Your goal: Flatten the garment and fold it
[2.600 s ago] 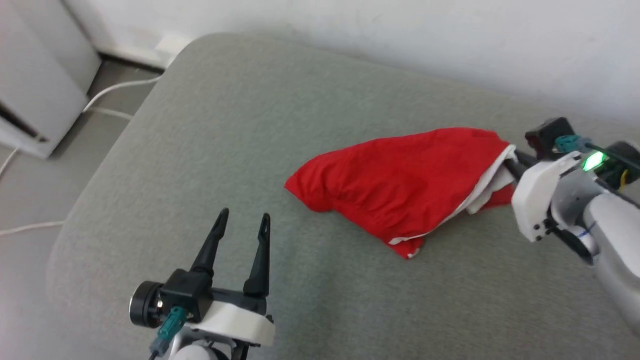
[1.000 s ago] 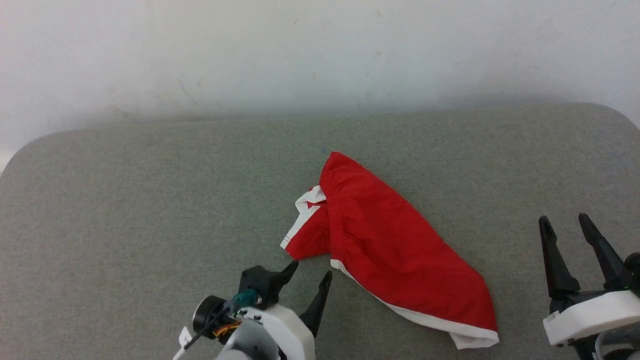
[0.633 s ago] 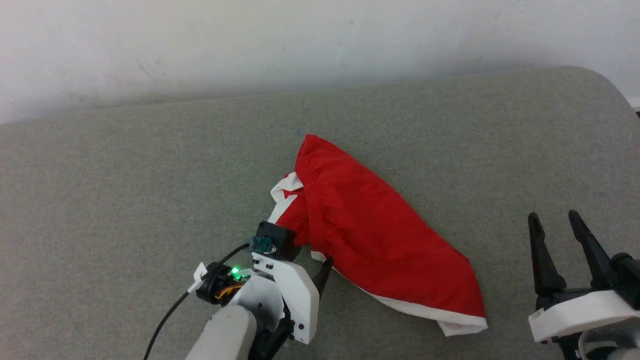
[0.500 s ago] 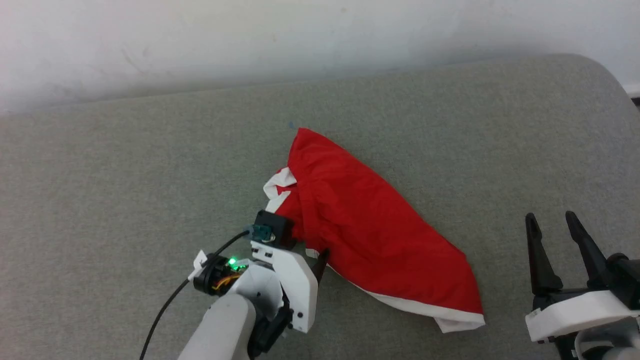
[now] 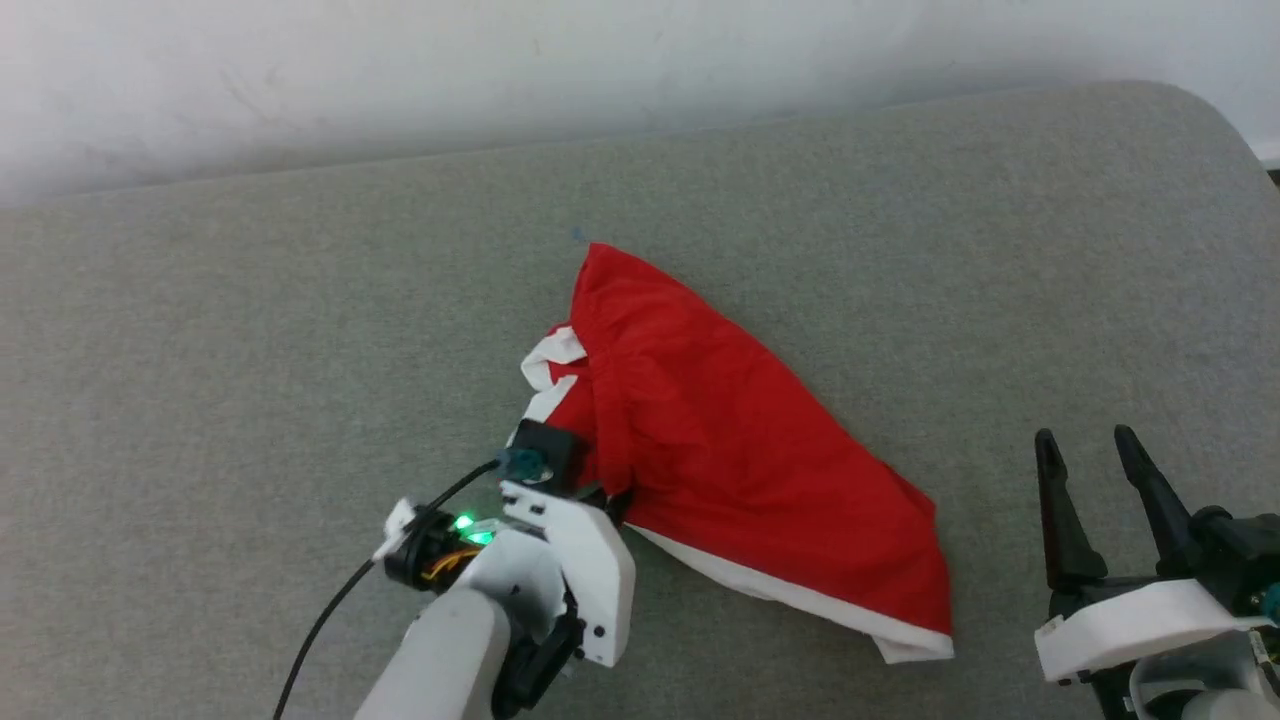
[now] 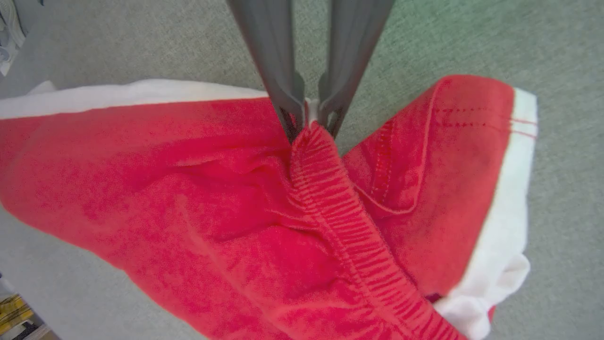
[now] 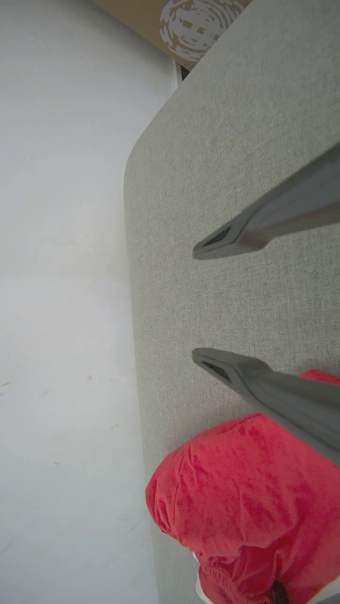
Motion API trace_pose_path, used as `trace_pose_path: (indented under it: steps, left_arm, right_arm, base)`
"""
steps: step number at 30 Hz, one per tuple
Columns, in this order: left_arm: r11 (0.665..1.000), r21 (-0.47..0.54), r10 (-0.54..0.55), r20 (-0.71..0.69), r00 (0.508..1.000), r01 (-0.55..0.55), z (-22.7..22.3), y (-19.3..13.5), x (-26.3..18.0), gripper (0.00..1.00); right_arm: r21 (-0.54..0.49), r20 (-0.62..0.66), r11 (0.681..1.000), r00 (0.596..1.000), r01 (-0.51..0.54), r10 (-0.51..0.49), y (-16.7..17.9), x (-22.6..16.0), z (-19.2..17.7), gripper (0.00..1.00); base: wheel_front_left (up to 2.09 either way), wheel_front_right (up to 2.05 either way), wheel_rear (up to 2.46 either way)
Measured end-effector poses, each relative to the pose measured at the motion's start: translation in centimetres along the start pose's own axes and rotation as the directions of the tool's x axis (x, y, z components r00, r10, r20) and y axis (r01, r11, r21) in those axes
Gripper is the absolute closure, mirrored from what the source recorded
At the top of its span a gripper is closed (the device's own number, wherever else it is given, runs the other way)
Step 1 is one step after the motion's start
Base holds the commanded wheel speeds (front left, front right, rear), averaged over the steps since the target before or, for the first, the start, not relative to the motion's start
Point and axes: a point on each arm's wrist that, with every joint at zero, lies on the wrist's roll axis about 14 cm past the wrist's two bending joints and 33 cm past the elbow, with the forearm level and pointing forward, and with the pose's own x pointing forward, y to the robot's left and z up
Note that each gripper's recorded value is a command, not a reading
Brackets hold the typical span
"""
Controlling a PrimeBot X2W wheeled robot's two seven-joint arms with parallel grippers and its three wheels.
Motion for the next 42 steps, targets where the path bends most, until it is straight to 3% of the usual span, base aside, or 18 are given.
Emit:
trace_pose_path:
  steps: [6, 11, 18, 22, 23, 24, 25, 28, 32, 36, 42]
  left_arm:
    - [0.989, -0.109, 0.114, 0.161, 0.980, -0.097, 2.0, 2.4, -3.9, 1.00]
    - [0.964, -0.177, 0.234, 0.219, 0.947, -0.197, 2.2, 5.2, -7.3, 1.00]
    - [0.855, -0.336, 0.471, 0.182, 0.863, -0.396, -1.6, 10.9, -13.0, 1.00]
    - [0.800, -0.382, 0.539, 0.117, 0.834, -0.463, -4.9, 12.5, -14.6, 1.00]
    - [0.792, -0.389, 0.547, 0.107, 0.830, -0.471, -5.5, 12.7, -14.8, 0.87]
    - [0.785, -0.396, 0.555, 0.106, 0.825, -0.477, -5.9, 12.8, -14.9, 0.13]
    - [0.782, -0.398, 0.560, 0.112, 0.821, -0.480, -6.0, 12.8, -15.1, 0.00]
    - [0.788, -0.408, 0.564, 0.178, 0.806, -0.461, -5.5, 12.7, -15.4, 0.00]
    - [0.825, -0.364, 0.553, 0.358, 0.752, -0.433, -3.0, 12.4, -16.5, 0.00]
    - [0.850, -0.255, 0.521, 0.535, 0.665, -0.460, -0.6, 12.1, -18.1, 0.00]
    - [0.851, -0.159, 0.481, 0.619, 0.621, -0.501, 1.0, 11.1, -19.1, 0.00]
  right_arm:
    - [-0.009, -0.005, 0.999, 0.999, -0.048, 0.048, 1.4, 0.2, 0.0, 0.00]
    - [-0.019, -0.019, 0.995, 0.995, -0.099, 0.099, 2.9, 0.4, -0.2, 0.00]
    - [-0.014, -0.091, 0.982, 0.978, -0.189, 0.187, 5.9, 0.4, -1.5, 0.00]
    - [-0.013, -0.151, 0.974, 0.964, -0.225, 0.220, 6.8, 0.2, -2.7, 0.00]
    - [-0.015, -0.157, 0.972, 0.961, -0.234, 0.228, 7.0, 0.2, -2.8, 0.00]
    - [-0.014, -0.159, 0.971, 0.959, -0.240, 0.235, 7.2, 0.1, -2.8, 0.00]
    - [-0.012, -0.158, 0.969, 0.958, -0.246, 0.241, 7.4, 0.1, -2.7, 0.00]
    - [0.016, -0.157, 0.962, 0.950, -0.271, 0.270, 8.3, -0.1, -2.4, 0.00]
    - [0.061, -0.184, 0.946, 0.928, -0.318, 0.324, 9.8, -0.6, -2.1, 0.00]
    - [0.086, -0.327, 0.917, 0.858, -0.390, 0.396, 11.3, -1.9, -4.1, 0.00]
    - [0.042, -0.522, 0.880, 0.740, -0.474, 0.424, 11.8, -2.7, -6.9, 0.00]
  base:
    - [0.00, 0.00, 0.00]
    - [0.00, 0.00, 0.00]
    - [0.00, 0.00, 0.00]
    - [0.00, 0.00, 0.00]
    - [0.00, 0.00, 0.00]
    - [0.00, 0.00, 0.00]
    - [0.00, 0.00, 0.00]
    - [0.00, 0.00, 0.00]
    - [0.00, 0.00, 0.00]
    - [0.00, 0.00, 0.00]
    - [0.00, 0.00, 0.00]
